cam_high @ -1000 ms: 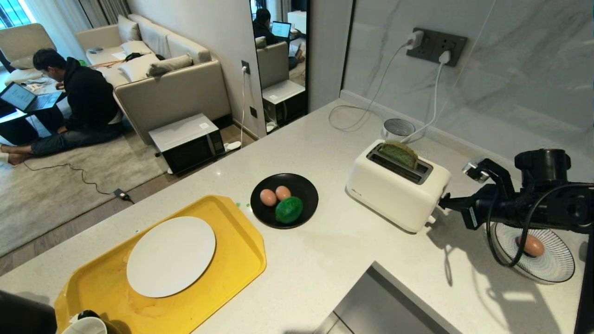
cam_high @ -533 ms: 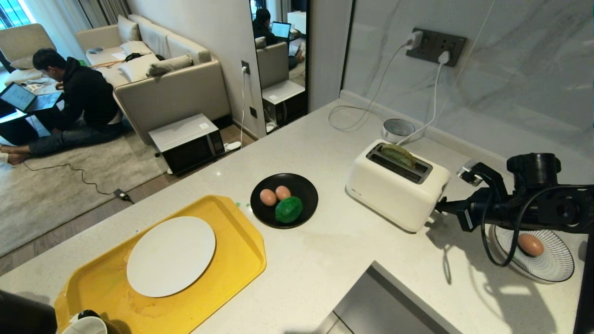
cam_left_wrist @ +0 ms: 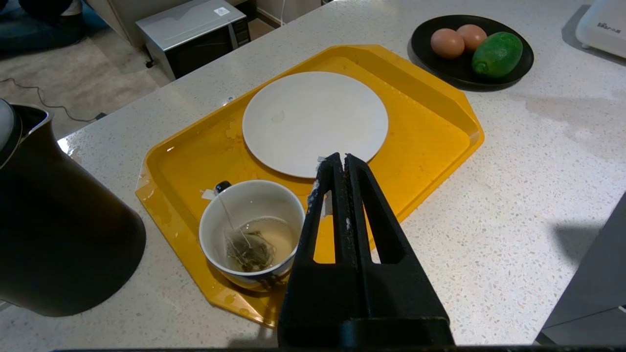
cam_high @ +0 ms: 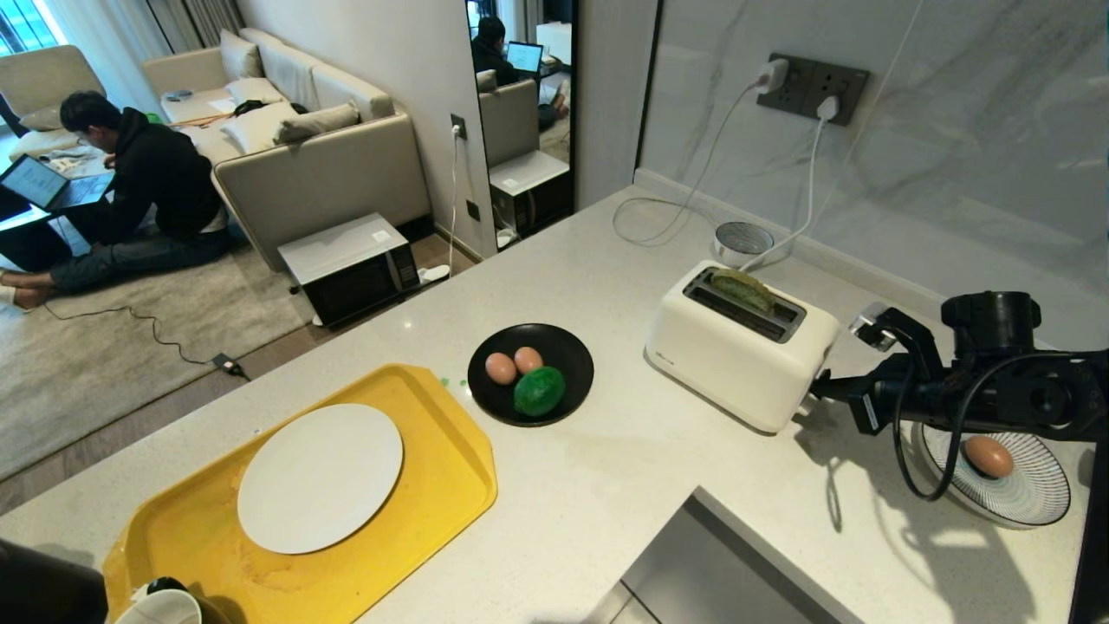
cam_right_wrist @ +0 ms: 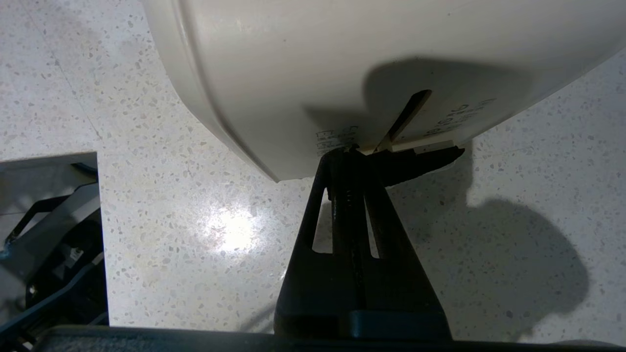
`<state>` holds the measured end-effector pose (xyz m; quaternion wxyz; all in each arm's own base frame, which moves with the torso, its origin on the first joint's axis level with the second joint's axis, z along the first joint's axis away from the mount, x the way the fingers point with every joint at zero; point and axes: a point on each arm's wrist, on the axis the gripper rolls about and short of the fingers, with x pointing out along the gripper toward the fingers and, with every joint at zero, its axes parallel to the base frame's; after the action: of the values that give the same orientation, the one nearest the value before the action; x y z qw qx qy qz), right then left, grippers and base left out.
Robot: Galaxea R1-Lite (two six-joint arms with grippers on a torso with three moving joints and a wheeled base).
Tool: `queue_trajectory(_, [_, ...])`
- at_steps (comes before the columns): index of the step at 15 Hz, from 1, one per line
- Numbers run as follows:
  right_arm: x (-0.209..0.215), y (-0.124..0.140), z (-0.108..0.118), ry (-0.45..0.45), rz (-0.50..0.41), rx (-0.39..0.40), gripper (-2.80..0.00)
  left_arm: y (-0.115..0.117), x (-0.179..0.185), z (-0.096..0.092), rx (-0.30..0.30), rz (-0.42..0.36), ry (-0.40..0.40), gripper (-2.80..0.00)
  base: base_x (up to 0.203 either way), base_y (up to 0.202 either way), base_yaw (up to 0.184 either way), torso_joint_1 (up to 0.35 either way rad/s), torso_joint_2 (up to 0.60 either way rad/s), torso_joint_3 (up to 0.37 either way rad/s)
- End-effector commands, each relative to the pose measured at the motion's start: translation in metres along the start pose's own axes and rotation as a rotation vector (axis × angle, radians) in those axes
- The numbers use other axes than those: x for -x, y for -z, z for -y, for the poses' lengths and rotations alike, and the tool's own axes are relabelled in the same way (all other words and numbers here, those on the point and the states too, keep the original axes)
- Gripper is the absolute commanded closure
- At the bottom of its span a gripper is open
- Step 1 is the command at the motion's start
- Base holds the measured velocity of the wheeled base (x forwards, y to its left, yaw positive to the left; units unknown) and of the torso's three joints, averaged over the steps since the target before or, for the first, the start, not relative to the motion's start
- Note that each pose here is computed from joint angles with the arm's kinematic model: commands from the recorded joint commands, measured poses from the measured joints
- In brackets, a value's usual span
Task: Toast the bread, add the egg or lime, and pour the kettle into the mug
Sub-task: Use a bread toaster
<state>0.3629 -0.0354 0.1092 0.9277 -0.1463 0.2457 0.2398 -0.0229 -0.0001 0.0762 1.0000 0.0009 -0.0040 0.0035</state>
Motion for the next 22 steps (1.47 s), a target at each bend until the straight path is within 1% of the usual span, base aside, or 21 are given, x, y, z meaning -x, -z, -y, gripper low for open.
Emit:
queue_trajectory(1, [-0.0021,0.0017,0.0001,-0.005,-0.003,0.001,0.0,0.0,0.0,0.0,0.0,0.0,0.0,0.0,0.0,0.0,0.0,0.0,0.0,0.0])
queue_trajectory(14, [-0.0017,0.0017,-0.0001,-0.005,-0.003,-0.002,0.0,0.0,0.0,0.0,0.0,0.0,-0.001,0.0,0.0,0.0,0.0,0.0,0.0,0.0])
queue_trajectory(18, [-0.0003,0.0002,0.0028,0.011,0.018,0.007,0.0,0.0,0.0,0.0,0.0,0.001,-0.001,0.0,0.0,0.0,0.0,0.0,0.0,0.0])
queue_trajectory(22, [0.0014,0.001,0.005,0.02,0.023,-0.001,0.0,0.0,0.0001,0.0,0.0,0.001,-0.001,0.0,0.0,0.0,0.0,0.0,0.0,0.0])
